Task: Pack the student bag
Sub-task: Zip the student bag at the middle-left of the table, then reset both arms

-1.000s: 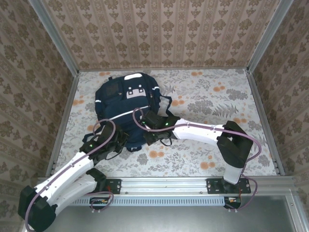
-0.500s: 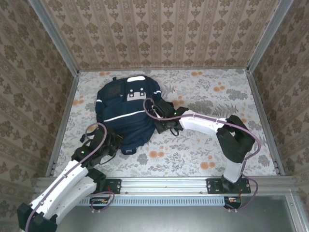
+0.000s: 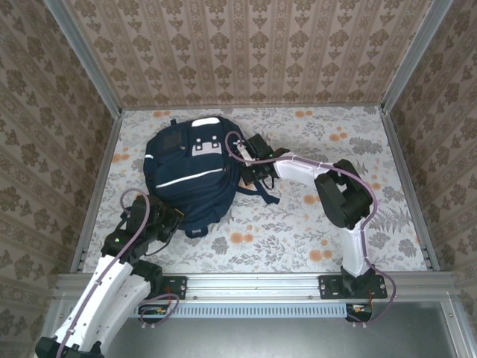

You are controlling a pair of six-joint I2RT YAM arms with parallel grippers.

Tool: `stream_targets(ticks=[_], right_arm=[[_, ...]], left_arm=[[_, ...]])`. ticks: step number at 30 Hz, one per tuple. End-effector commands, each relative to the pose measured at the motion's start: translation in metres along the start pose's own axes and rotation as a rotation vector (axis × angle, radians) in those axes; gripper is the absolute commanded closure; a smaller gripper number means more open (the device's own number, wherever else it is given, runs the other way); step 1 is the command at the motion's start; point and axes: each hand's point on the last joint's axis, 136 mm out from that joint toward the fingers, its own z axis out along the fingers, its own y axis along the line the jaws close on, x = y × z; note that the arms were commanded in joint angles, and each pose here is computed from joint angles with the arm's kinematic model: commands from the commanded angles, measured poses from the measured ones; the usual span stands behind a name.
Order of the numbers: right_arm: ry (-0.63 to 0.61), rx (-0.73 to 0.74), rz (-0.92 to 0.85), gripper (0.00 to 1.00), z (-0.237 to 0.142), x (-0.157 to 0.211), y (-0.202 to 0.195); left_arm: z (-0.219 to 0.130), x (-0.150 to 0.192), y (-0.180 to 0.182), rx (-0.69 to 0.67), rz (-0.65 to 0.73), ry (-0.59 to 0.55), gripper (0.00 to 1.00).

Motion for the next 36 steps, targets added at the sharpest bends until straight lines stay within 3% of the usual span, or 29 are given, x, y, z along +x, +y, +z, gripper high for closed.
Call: stream_targets(ticks=[1, 8, 10, 12, 15, 16, 17, 18, 19, 21, 22, 23, 27, 32, 36], right_arm=[[-0.107, 0.133, 0.139, 1.0, -0.002, -0.039, -0.073], [-0.085, 0.089, 0.169, 1.0, -0.003, -0.041, -0.074], [-0.094, 0.06, 0.184, 0.83, -0.013, -0.04, -0.068], [-0.118, 0.049, 0.203, 0.57, -0.026, -0.039, -0.065], [-0.148, 0.04, 0.232, 0.52, -0.05, -0.032, -0.061], [-0.15, 0.041, 0.242, 0.5, -0.057, -0.028, -0.06], [-0.153, 0.046, 0.249, 0.47, -0.064, -0.024, -0.06], [-0.16, 0.051, 0.259, 0.46, -0.072, -0.021, -0.06], [-0.17, 0.055, 0.268, 0.43, -0.08, -0.017, -0.06], [-0.192, 0.069, 0.285, 0.39, -0.096, -0.012, -0.06], [-0.199, 0.079, 0.293, 0.38, -0.104, -0.008, -0.061], [-0.208, 0.089, 0.299, 0.37, -0.111, -0.006, -0.062], [-0.269, 0.171, 0.33, 0.27, -0.147, 0.003, -0.074], [-0.386, 0.314, 0.38, 0.02, -0.199, 0.014, -0.102], [-0.463, 0.382, 0.423, 0.0, -0.224, 0.028, -0.129]], left_arm=[[-0.017, 0.006, 0.011, -0.054, 0.06, 0.045, 1.0], [-0.01, 0.005, 0.0, 0.003, 0.057, 0.068, 1.0], [-0.004, 0.003, -0.005, 0.022, 0.041, 0.067, 1.0], [0.0, 0.0, -0.011, 0.047, 0.032, 0.058, 1.0], [0.004, -0.003, -0.019, 0.066, 0.039, 0.05, 0.98], [0.006, -0.004, -0.02, 0.059, 0.045, 0.052, 0.9], [0.007, -0.004, -0.02, 0.045, 0.052, 0.052, 0.74], [0.007, -0.005, -0.018, 0.016, 0.064, 0.05, 0.53], [0.007, -0.007, -0.018, -0.007, 0.087, 0.045, 0.41], [0.003, -0.012, -0.024, -0.045, 0.153, 0.026, 0.27], [0.0, -0.016, -0.028, -0.067, 0.188, 0.016, 0.13], [-0.003, -0.02, -0.032, -0.085, 0.225, 0.007, 0.08], [-0.02, -0.051, -0.05, -0.22, 0.436, -0.079, 0.02], [-0.031, -0.112, -0.08, -0.426, 0.718, -0.223, 0.0], [-0.023, -0.173, -0.083, -0.561, 0.787, -0.412, 0.0]])
